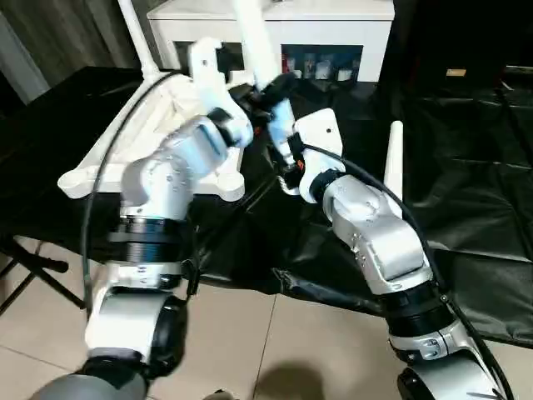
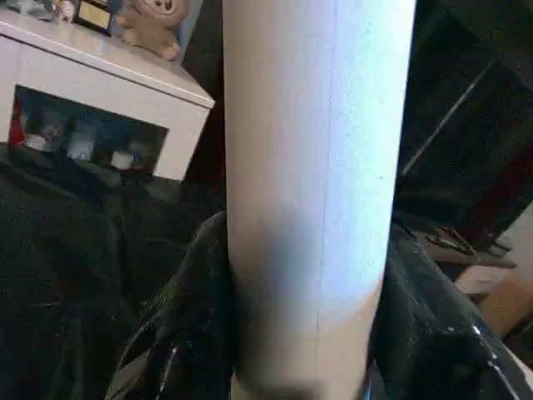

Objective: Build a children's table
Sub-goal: Pick table leg

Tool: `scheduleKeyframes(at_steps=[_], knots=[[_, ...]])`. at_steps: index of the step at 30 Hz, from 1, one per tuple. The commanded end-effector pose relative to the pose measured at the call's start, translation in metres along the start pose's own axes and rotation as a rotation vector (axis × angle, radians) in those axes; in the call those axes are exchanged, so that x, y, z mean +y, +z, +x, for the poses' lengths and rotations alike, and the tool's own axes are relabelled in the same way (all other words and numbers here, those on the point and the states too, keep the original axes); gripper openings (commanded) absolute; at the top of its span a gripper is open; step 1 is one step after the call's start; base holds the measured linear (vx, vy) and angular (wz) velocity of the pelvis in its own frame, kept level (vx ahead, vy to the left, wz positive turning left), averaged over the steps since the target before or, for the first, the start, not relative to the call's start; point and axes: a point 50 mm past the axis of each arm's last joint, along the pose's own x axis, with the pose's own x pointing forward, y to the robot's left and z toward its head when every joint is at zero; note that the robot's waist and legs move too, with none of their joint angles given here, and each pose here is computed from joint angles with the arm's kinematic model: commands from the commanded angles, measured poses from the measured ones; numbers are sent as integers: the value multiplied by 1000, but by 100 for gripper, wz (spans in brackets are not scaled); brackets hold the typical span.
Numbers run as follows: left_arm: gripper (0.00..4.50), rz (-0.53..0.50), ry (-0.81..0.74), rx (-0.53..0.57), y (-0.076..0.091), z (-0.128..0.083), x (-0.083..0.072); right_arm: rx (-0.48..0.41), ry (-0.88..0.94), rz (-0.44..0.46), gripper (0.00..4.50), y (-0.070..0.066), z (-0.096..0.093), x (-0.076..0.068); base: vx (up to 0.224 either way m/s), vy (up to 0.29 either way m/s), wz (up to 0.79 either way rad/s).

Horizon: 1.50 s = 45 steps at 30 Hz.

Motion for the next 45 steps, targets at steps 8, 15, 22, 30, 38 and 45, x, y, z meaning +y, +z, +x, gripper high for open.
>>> scheduleKeyframes(at_steps=[8, 15, 22, 30, 38, 45], knots=[[188, 11, -419, 164, 9, -29, -25, 135, 481, 48, 308, 8, -35, -8, 0, 0, 0], [187, -17, -641, 187, 16, -44, -39, 192, 588, 67, 308, 8, -43, -8, 0, 0, 0], [187, -13, -699, 209, 15, -49, -41, 209, 636, 94, 275, 9, -47, -6, 0, 0, 0], [187, 34, -545, 174, 11, -41, -26, 181, 493, 44, 213, 9, -38, -12, 0, 0, 0], [307, 158, -114, 78, 9, -15, -2, 134, 193, -76, 194, 1, -19, -14, 0, 0, 0], [336, 139, -95, 35, -5, 1, -10, 101, 59, -161, 193, -7, -7, 3, 0, 0, 0]])
